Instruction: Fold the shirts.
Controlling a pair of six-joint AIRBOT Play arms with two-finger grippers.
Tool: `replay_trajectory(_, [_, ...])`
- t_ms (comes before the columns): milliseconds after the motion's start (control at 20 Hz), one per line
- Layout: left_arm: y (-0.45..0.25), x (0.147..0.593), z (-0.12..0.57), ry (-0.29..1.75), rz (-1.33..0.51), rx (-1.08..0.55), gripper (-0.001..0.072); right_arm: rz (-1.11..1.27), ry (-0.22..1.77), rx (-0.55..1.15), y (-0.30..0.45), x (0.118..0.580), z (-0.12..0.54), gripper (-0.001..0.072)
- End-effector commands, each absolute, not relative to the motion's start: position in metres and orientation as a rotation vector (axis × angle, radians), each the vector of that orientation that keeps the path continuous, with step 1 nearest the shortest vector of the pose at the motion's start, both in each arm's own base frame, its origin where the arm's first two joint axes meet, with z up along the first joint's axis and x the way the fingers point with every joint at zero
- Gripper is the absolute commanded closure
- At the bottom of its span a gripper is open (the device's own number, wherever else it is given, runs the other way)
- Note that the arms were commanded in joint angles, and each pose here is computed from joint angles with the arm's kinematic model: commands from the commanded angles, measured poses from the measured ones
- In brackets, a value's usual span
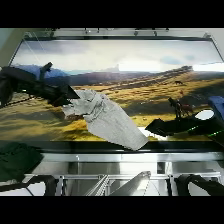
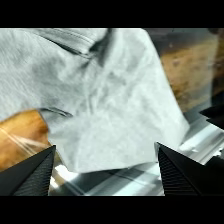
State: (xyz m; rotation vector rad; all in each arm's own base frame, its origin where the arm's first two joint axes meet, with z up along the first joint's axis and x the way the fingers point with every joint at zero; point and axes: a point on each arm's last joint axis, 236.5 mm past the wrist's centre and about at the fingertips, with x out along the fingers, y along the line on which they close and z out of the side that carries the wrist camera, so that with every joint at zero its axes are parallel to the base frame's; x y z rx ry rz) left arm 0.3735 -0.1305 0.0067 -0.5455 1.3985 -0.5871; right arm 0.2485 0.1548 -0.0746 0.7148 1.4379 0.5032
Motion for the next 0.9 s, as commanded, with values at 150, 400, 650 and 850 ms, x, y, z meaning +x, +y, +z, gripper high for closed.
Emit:
replay_trajectory(150, [-0.177, 0.406, -0.042, 1.454, -0.648, -0.421, -0.0002, 0.326, 1.531, 0.815, 0.146, 0.238, -0.11, 0.029])
replay_trajectory(400, [-0.217, 0.408, -0.057, 1.526, -0.74, -0.362, 0.0, 0.314, 1.554, 0.806, 0.147, 0.235, -0.12, 0.029])
replay_trajectory(650, [-0.222, 0.407, -0.058, 1.546, -0.748, -0.361, 0.0146, 0.436, 1.638, 0.717, 0.193, 0.208, -0.132, 0.0466])
replay_trajectory(850, [-0.218, 0.399, -0.058, 1.588, -0.738, -0.358, 0.069, 0.578, 1.528, 0.772, 0.23, 0.222, -0.111, 0.0698])
